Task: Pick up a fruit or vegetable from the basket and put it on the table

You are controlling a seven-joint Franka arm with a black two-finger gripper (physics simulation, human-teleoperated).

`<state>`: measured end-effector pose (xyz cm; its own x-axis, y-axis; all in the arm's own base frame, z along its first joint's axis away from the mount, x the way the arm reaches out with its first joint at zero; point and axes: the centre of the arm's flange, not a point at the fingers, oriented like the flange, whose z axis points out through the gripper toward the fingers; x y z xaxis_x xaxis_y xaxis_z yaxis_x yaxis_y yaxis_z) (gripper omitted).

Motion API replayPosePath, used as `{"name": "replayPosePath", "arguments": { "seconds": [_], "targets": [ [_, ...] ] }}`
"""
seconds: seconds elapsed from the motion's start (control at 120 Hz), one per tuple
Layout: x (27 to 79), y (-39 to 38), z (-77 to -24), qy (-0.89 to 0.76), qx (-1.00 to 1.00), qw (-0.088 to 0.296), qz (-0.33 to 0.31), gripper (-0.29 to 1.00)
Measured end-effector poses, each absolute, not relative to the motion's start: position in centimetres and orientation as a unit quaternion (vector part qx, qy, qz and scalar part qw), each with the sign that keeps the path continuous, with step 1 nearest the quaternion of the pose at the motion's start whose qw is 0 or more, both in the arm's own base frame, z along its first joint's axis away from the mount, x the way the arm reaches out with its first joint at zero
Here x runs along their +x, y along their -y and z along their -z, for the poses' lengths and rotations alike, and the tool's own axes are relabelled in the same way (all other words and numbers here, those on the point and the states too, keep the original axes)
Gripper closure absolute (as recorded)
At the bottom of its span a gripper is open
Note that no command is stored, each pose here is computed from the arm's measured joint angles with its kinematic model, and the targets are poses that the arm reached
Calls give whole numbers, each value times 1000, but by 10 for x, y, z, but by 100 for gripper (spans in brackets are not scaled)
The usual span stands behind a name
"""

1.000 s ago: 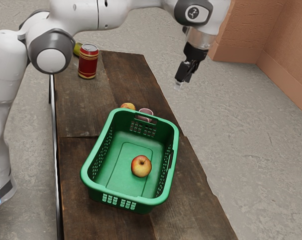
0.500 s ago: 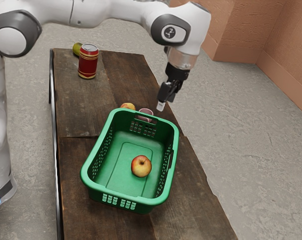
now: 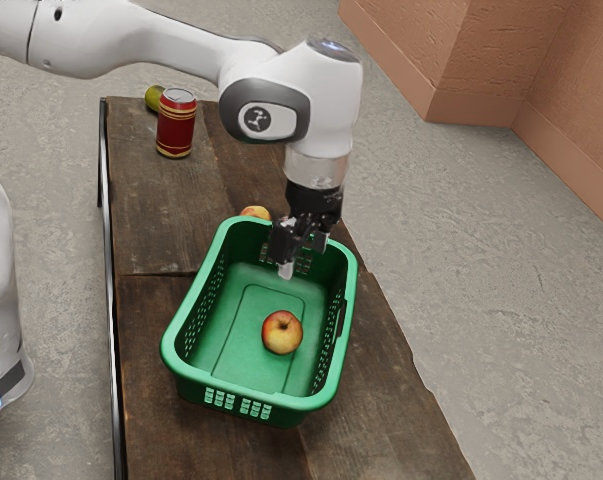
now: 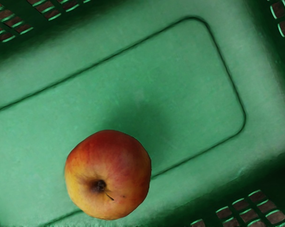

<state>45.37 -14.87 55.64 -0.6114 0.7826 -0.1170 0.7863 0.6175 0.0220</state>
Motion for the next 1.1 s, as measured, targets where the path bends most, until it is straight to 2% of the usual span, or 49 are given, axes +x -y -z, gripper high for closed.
{"name": "replayPosePath", "arguments": {
  "seconds": [0.342, 0.492, 0.675, 0.817, 0.95, 1.1],
  "targets": [
    [463, 140, -536, -824, 565, 43, -18, 0],
    [436, 174, -566, -753, 651, 57, -68, 0],
    [438, 162, -568, -657, 746, 27, -108, 0],
    [437, 157, -565, -584, 804, 6, -111, 0],
    [415, 144, -554, -533, 837, -23, -120, 0],
    [404, 160, -545, -459, 880, -36, -113, 0]
  ]
}}
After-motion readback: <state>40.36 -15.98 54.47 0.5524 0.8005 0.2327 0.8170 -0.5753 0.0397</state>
